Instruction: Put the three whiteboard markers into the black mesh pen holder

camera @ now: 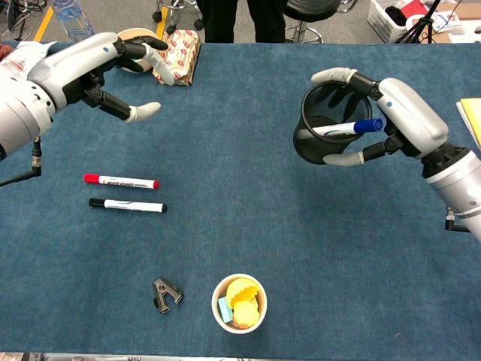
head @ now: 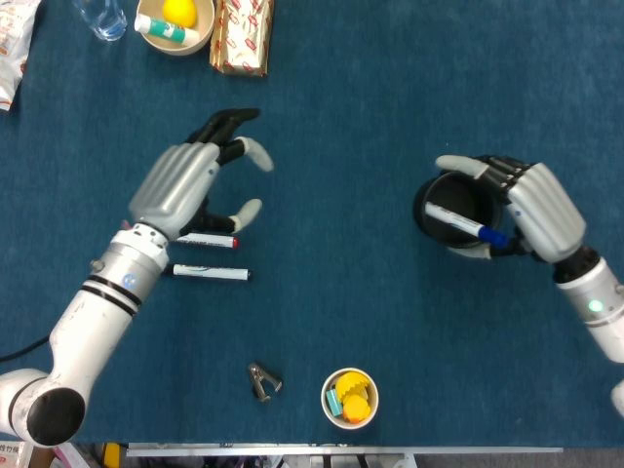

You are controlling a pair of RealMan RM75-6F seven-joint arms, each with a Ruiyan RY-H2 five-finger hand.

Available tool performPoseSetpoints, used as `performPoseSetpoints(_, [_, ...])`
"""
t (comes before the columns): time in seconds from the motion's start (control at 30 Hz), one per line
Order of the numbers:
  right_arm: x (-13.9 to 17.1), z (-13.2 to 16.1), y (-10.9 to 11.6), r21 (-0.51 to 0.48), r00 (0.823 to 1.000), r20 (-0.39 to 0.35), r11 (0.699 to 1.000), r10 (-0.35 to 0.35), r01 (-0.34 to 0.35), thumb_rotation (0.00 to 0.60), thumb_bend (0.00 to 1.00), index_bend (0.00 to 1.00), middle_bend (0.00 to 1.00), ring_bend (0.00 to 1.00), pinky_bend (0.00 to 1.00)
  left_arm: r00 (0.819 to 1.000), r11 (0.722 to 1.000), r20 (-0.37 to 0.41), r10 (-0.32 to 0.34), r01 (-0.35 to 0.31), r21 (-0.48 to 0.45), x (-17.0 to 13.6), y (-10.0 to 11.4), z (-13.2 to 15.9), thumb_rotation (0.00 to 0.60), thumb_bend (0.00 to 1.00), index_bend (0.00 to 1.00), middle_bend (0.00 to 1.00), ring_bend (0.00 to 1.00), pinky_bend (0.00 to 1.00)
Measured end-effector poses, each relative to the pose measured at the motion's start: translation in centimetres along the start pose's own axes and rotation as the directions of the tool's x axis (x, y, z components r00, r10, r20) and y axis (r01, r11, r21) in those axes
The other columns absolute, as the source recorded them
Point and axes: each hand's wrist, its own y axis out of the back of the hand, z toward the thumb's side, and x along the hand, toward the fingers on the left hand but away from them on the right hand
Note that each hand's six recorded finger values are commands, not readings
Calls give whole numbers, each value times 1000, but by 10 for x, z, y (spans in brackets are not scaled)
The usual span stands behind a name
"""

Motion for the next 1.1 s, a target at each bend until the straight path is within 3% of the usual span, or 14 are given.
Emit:
performPoseSetpoints(0.2, [9, -3, 21, 37, 1000, 18, 999, -23, 22, 600, 0, 428, 517, 436, 486, 998, 986, -54, 36, -27, 164, -6, -5, -34, 600, 345, 405, 71, 22, 145])
performPoseSetpoints(0.4, [17, -6, 41, 71, 998, 34, 996, -52, 50, 600, 0, 428, 518, 436, 486, 995, 944, -76, 57, -29, 328, -10, -15, -63, 600, 345, 405, 9, 0, 81])
performPoseSetpoints(0.53, [19, -9, 51, 88, 997, 45, 994, -69, 65, 600, 0, 428, 517, 436, 486, 996, 918, -87, 35, 2, 396, -14, -29, -79, 600, 345, 397, 0, 0, 52])
performPoseSetpoints(0.67, [21, -11, 55, 97, 996, 54, 993, -73, 68, 600, 0, 428, 517, 436, 486, 995, 906, -95, -5, 45, 421, -17, -43, -89, 600, 345, 393, 0, 0, 36])
performPoseSetpoints(1.1, [23, -14, 51, 91, 996, 64, 994, -62, 57, 600, 0, 428, 518, 436, 486, 988, 909, -130, -84, 130, 396, -7, -74, -109, 600, 345, 361, 0, 0, 10])
